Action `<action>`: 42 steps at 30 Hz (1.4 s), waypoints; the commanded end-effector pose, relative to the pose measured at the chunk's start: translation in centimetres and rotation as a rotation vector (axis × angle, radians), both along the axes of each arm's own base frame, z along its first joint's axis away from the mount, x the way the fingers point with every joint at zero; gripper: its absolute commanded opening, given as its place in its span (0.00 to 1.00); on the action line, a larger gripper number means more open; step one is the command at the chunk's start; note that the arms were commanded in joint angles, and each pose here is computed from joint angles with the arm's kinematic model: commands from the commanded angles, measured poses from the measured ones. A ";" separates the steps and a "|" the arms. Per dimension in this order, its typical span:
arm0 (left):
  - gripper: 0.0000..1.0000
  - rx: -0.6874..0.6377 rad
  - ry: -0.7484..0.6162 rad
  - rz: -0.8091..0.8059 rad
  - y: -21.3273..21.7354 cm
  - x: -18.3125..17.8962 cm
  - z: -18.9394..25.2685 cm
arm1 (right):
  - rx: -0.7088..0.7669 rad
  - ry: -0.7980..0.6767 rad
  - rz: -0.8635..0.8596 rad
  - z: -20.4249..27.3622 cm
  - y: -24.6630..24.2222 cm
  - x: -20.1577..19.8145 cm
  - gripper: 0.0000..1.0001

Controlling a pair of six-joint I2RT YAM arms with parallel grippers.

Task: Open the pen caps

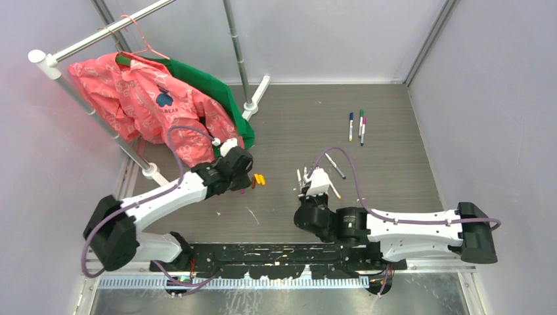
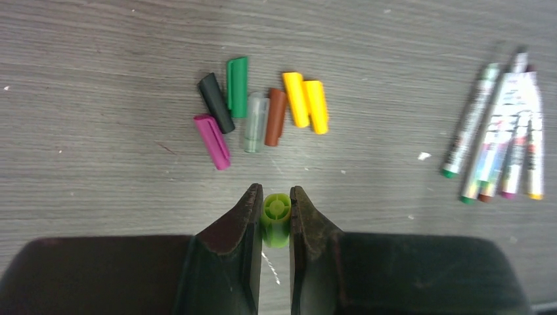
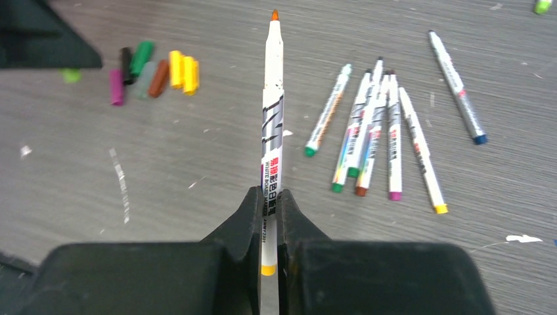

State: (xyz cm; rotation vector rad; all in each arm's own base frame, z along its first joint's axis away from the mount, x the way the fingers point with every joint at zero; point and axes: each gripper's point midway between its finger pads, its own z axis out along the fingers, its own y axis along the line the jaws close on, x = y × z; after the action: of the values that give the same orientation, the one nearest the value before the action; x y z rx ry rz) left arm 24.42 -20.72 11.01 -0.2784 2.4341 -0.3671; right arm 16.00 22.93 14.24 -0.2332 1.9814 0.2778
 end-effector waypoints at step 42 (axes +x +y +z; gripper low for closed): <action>0.16 0.248 0.072 -0.032 -1.9 5.8 -7.0 | -0.208 0.377 -0.217 -8.9 -6.8 10.3 0.14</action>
State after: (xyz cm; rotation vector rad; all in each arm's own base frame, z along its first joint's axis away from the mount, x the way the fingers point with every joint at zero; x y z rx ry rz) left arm 29.63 -22.07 2.73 -0.1179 2.5681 -0.0026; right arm 24.79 14.94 4.12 -0.1231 2.4294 -0.0766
